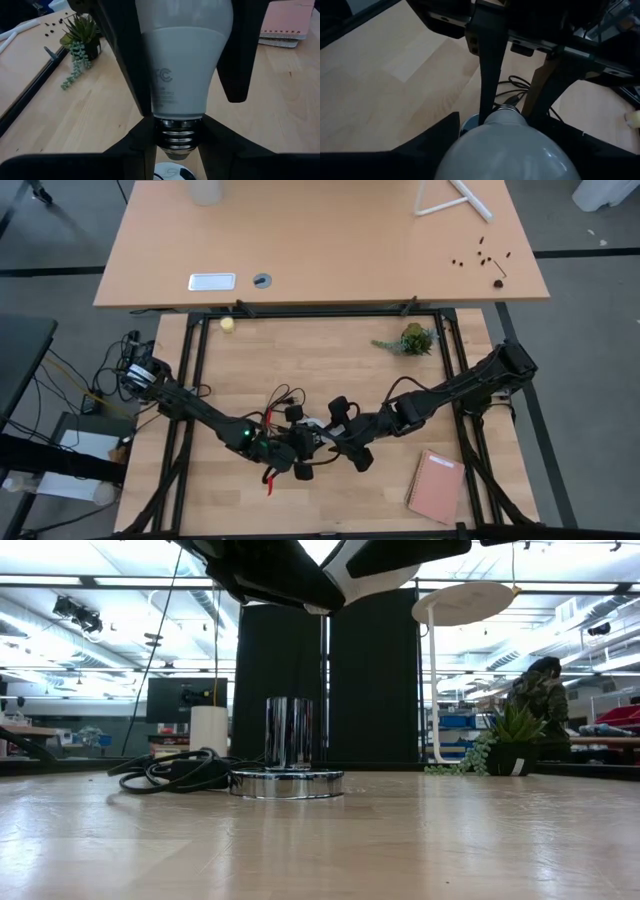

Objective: Screw lightbulb
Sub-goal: Insert the light bulb into the lamp

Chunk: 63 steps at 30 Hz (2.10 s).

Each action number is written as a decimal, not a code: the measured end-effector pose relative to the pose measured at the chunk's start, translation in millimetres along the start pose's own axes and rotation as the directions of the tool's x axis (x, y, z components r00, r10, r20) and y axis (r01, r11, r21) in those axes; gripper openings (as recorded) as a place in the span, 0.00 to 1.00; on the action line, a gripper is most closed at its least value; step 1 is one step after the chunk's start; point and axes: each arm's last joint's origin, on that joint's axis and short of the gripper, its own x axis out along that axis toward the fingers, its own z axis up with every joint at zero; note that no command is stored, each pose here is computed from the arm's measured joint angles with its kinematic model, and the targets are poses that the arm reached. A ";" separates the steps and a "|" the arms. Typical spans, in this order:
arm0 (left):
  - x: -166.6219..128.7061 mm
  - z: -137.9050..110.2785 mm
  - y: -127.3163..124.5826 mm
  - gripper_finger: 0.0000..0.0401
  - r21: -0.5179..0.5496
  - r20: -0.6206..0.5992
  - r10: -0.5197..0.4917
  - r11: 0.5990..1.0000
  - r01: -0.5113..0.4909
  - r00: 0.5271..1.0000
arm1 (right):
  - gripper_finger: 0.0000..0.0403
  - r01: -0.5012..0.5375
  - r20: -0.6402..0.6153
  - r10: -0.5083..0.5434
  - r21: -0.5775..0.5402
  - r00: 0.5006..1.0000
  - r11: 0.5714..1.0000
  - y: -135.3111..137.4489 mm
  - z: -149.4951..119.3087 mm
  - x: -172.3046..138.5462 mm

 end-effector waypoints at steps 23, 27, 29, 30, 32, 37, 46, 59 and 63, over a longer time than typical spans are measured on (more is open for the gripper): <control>0.0 0.4 0.0 0.34 -0.004 0.004 0.000 1.000 0.000 1.000 | 0.64 -0.001 0.001 0.001 0.001 1.000 1.000 -0.2 -0.1 0.3; 0.0 0.8 0.0 0.37 -0.016 0.005 0.000 1.000 0.000 1.000 | 0.63 0.000 0.000 0.000 0.002 1.000 1.000 -0.5 -0.3 0.4; 0.0 1.1 0.0 0.38 -0.021 0.007 0.002 1.000 -0.002 1.000 | 0.62 0.000 -0.001 0.000 0.002 1.000 1.000 -0.8 -0.5 0.5; -0.1 1.3 0.0 0.39 -0.022 0.008 0.003 1.000 -0.003 1.000 | 0.62 0.000 -0.002 0.000 0.003 1.000 1.000 -1.1 -0.6 0.6; 0.0 1.1 0.1 0.40 -0.020 0.006 0.004 1.000 -0.004 1.000 | 0.63 0.002 -0.004 -0.002 0.004 1.000 1.000 -1.9 -1.1 0.8; -0.3 0.9 0.6 0.43 0.010 -0.004 0.014 1.000 -0.014 1.000 | 0.64 -0.005 -0.028 0.005 0.002 1.000 1.000 -3.1 -3.4 -2.8; -5.2 -10.9 -0.2 0.52 0.040 -0.106 0.019 0.999 -0.014 0.994 | 0.64 -0.038 -0.132 0.043 0.040 0.990 0.998 -0.8 -13.1 -8.9; -49.3 -71.0 -35.7 0.53 -0.101 -0.113 0.086 0.990 -0.098 0.990 | 0.64 -0.068 -0.201 0.102 0.173 0.974 0.983 -2.3 -22.4 -9.4; -47.1 -98.2 -29.8 0.53 -0.212 -0.063 0.111 0.970 -0.122 0.992 | 0.64 -0.045 -0.198 0.084 0.194 0.977 0.980 -11.9 -21.9 -9.3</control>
